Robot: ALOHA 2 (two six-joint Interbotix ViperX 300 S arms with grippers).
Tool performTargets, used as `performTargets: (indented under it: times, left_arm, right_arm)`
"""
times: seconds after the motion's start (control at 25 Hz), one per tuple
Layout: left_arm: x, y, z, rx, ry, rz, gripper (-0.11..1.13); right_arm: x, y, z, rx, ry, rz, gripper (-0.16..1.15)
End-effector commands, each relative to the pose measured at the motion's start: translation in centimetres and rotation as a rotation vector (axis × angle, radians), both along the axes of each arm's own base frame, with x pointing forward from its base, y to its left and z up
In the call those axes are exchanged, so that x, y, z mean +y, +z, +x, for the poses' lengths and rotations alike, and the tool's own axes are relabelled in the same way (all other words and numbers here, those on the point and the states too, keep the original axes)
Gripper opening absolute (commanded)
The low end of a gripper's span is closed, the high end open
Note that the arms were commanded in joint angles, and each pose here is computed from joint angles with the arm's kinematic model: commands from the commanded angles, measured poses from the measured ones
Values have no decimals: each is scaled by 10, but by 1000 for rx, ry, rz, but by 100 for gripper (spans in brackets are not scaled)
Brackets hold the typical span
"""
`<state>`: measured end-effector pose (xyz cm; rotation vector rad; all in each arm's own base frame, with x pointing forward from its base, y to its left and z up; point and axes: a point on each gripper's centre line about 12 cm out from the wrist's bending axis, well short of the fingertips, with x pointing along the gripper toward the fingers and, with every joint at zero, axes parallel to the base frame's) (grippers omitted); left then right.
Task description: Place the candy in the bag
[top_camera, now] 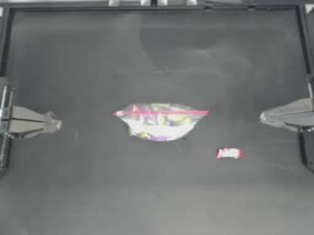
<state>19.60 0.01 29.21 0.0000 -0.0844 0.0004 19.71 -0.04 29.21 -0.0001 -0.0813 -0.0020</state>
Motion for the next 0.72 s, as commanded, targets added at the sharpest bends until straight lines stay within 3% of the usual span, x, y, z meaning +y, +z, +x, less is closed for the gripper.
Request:
performTargets:
  times: [0.04,0.2,0.44,0.56,0.72]
  left_arm:
    - [-2,9,-1,-29,-9,32,-2]
    - [-4,13,-3,-39,-15,50,7]
    - [-3,10,-3,-26,-14,52,12]
    - [-3,9,-3,-22,-14,53,34]
    - [-3,7,-2,-10,-14,52,82]
  right_arm:
    - [1,6,2,-18,7,11,-6]
    - [1,7,2,-21,8,0,8]
    - [2,8,2,-23,8,-6,14]
    - [2,8,2,-23,10,-21,31]
    - [3,10,2,-29,17,-48,73]
